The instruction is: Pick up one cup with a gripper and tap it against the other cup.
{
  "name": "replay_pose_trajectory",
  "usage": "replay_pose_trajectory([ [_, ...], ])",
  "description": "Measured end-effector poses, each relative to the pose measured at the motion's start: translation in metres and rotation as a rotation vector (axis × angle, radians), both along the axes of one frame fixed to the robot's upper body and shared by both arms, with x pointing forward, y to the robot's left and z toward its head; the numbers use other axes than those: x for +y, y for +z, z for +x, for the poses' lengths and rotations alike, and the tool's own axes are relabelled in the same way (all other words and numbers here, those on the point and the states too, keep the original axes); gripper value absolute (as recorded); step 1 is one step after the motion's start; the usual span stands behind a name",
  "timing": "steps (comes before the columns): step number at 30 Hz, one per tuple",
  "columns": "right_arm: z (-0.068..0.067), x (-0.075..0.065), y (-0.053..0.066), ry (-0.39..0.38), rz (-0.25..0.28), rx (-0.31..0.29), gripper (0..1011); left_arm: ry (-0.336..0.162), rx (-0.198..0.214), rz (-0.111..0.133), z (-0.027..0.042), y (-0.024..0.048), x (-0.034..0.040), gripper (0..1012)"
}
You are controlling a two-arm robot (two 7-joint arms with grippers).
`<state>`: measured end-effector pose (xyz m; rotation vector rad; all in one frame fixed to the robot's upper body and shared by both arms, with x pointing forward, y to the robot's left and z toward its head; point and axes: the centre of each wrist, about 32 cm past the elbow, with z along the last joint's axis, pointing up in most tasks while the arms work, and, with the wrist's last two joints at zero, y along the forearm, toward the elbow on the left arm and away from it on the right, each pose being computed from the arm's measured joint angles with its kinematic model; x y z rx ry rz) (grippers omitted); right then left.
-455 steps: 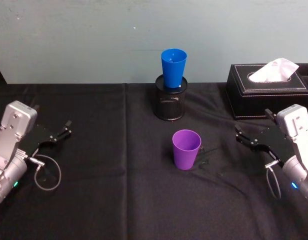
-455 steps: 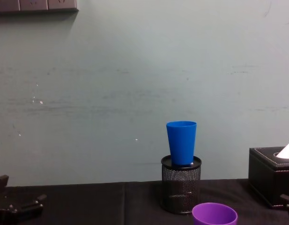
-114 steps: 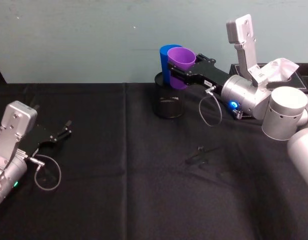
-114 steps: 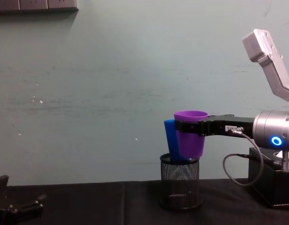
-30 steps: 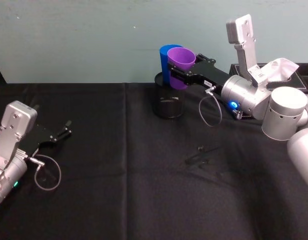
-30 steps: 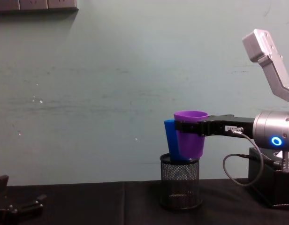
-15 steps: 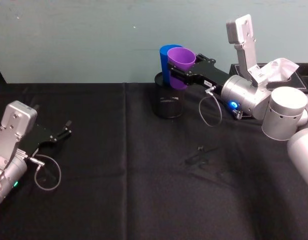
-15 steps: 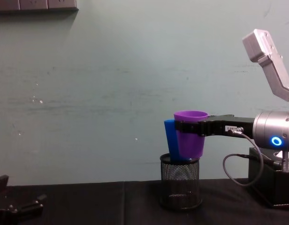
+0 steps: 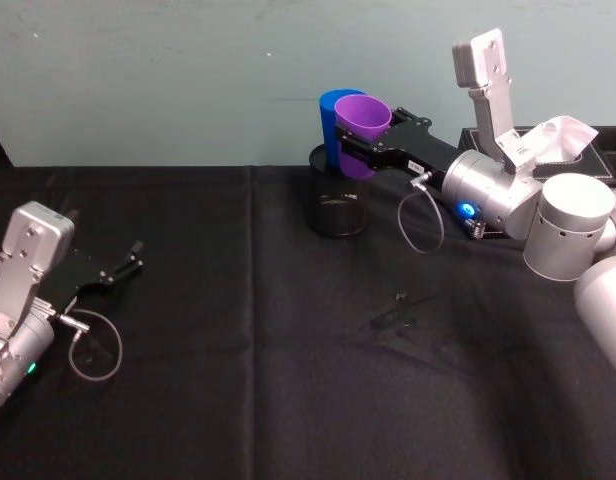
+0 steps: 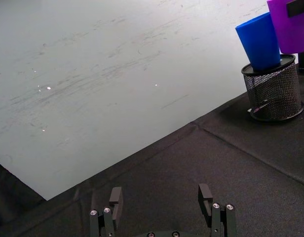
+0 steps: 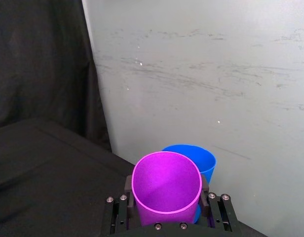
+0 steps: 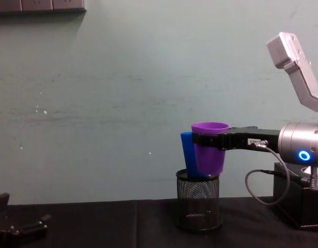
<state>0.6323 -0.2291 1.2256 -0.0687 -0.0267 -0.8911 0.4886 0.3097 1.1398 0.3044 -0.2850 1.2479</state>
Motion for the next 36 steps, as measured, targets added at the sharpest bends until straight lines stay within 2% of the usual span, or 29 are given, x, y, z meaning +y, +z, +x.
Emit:
replay_pose_trajectory([
  [21, -0.003, -0.002, 0.001, 0.017, 0.006, -0.006, 726, 0.0, 0.0, 0.0, 0.0, 0.0, 0.0, 1000],
  [28, -0.015, -0.007, 0.003, 0.045, 0.02, -0.009, 728, 0.0, 0.0, 0.0, 0.0, 0.0, 0.0, 1000],
  [34, -0.037, -0.014, 0.002, 0.084, 0.032, 0.01, 728, 0.0, 0.0, 0.0, 0.0, 0.0, 0.0, 1000],
  [36, -0.049, -0.017, 0.001, 0.101, 0.031, 0.018, 728, 0.0, 0.0, 0.0, 0.0, 0.0, 0.0, 1000],
])
